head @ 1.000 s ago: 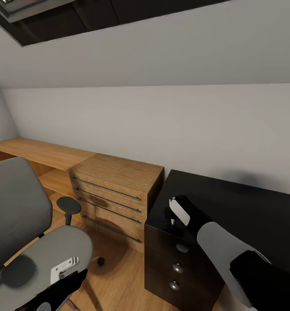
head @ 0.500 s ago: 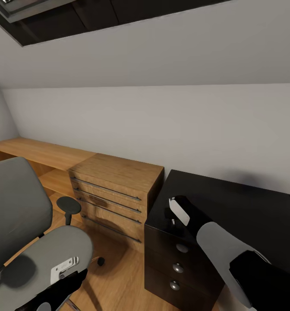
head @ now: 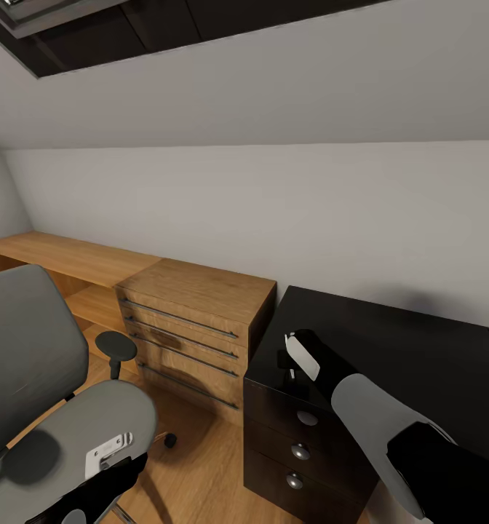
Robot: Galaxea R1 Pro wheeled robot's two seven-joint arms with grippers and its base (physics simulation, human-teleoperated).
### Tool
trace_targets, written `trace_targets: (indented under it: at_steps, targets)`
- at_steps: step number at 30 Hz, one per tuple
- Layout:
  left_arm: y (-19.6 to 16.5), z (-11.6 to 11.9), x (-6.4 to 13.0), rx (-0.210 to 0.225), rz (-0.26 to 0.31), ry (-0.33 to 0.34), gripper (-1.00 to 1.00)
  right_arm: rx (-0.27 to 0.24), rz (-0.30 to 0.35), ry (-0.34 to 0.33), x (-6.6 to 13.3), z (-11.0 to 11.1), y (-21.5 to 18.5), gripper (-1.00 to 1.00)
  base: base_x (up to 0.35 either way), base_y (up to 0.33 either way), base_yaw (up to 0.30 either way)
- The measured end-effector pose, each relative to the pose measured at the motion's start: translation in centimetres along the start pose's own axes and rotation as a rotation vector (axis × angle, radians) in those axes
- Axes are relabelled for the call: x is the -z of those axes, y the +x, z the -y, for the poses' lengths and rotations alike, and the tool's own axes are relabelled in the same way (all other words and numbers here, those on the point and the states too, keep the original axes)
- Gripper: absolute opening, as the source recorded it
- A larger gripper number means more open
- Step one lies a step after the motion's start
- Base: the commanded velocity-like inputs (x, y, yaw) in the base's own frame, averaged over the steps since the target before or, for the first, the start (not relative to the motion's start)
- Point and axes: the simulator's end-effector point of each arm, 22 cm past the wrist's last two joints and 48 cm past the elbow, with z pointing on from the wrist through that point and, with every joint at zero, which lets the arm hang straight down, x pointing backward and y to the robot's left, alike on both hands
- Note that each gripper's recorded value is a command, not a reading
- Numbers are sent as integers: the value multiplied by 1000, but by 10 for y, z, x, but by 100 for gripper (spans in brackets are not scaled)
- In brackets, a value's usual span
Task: In the bedroom, organize the workspace by keeping the computer under the desk, ensuring the monitor is on the desk, placing the keyboard on the desk next to the monitor, placing the mouse on the desk next to the keyboard, moving the folder from the swivel chair onto the desk next to the mouse, stacking the notebook on top of the folder with the pen on top of the notebook, and positioning the swivel chair next to the desk.
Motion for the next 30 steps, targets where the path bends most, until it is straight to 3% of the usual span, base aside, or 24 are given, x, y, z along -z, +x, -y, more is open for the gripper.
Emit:
trace_targets:
  at_steps: [7,9,12,17,23,25,30]
  targets:
    - [-4,2,4,-1,-1,1,100,-8,-9,-6,3,-1,-1,-100,0,0,0]
    - [-6,3,6,-1,0,1,100,-4,18,-14,12,-4,-13,-100,0,0,0]
    - [-10,6,10,-2,1,1,100,4,116,-38,38,-11,-51,-100,0,0,0]
    - [-16,10,16,-5,1,3,100,2,186,-36,60,-5,-65,-100,0,0,0]
    - [-22,13,24,-6,0,4,100,-14,312,-22,101,8,-69,-100,-18,0,0]
    - [-24,14,25,-6,-2,4,100,-23,374,-14,124,22,-68,-100,-255,0,0]
    - [-29,17,31,-7,-4,3,100,-30,391,-12,136,27,-73,-100,-311,0,0]
